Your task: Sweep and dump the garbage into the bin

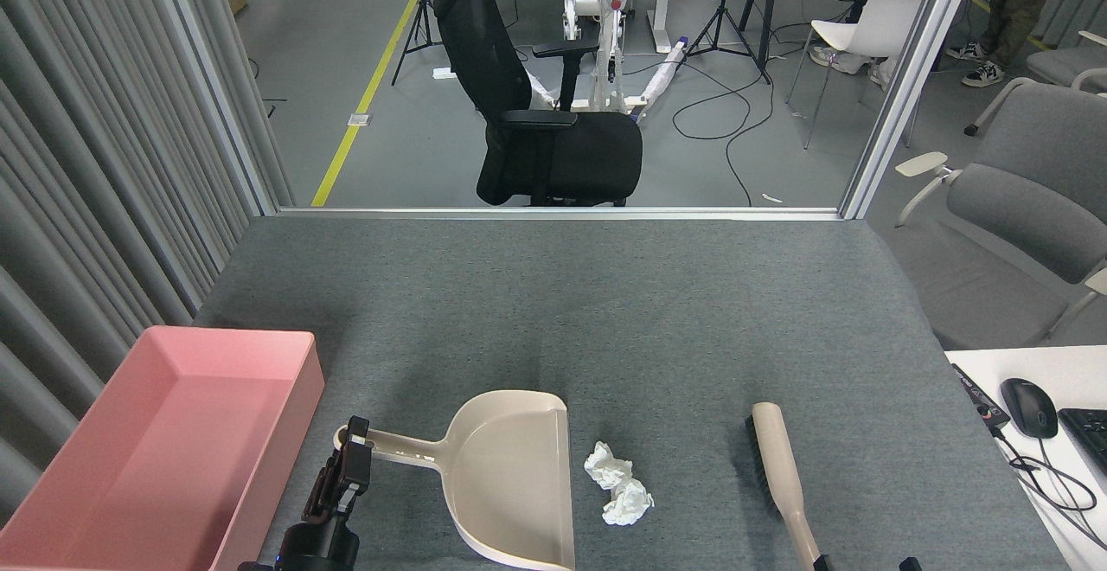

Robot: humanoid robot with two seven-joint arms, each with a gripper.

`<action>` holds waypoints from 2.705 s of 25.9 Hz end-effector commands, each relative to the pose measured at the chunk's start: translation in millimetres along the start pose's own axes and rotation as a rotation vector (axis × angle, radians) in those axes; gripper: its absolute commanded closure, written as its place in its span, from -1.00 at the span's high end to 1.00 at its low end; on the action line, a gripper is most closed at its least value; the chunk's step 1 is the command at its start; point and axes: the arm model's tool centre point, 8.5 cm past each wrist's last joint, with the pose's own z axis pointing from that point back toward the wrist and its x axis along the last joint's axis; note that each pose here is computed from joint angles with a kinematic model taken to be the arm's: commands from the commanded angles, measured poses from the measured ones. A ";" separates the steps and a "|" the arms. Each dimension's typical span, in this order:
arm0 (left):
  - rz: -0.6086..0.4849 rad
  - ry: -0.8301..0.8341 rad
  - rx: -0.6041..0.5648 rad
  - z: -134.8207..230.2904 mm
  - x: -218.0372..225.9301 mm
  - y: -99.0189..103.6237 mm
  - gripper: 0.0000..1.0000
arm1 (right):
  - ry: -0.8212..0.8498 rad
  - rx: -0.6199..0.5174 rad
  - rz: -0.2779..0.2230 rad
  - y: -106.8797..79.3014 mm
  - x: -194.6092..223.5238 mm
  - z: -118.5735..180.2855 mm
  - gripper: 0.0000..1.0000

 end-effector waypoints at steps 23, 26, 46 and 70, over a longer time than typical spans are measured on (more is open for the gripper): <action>0.001 0.000 -0.001 -0.6 0.5 -0.2 -0.69 | 0.060 0.115 0.022 39.8 18.7 -1.8 0.96; 0.001 0.000 -0.001 -0.6 0.5 -0.2 -0.69 | 0.091 0.121 0.016 44.4 15.7 -6.5 0.94; 0.000 0.002 -0.004 1.8 -0.9 -0.6 -0.63 | 0.083 0.095 0.044 39.4 19.0 -33.0 0.09; 0.001 -0.011 0.004 1.0 3.6 1.5 -0.63 | -0.042 0.155 0.074 48.2 31.9 7.7 -1.00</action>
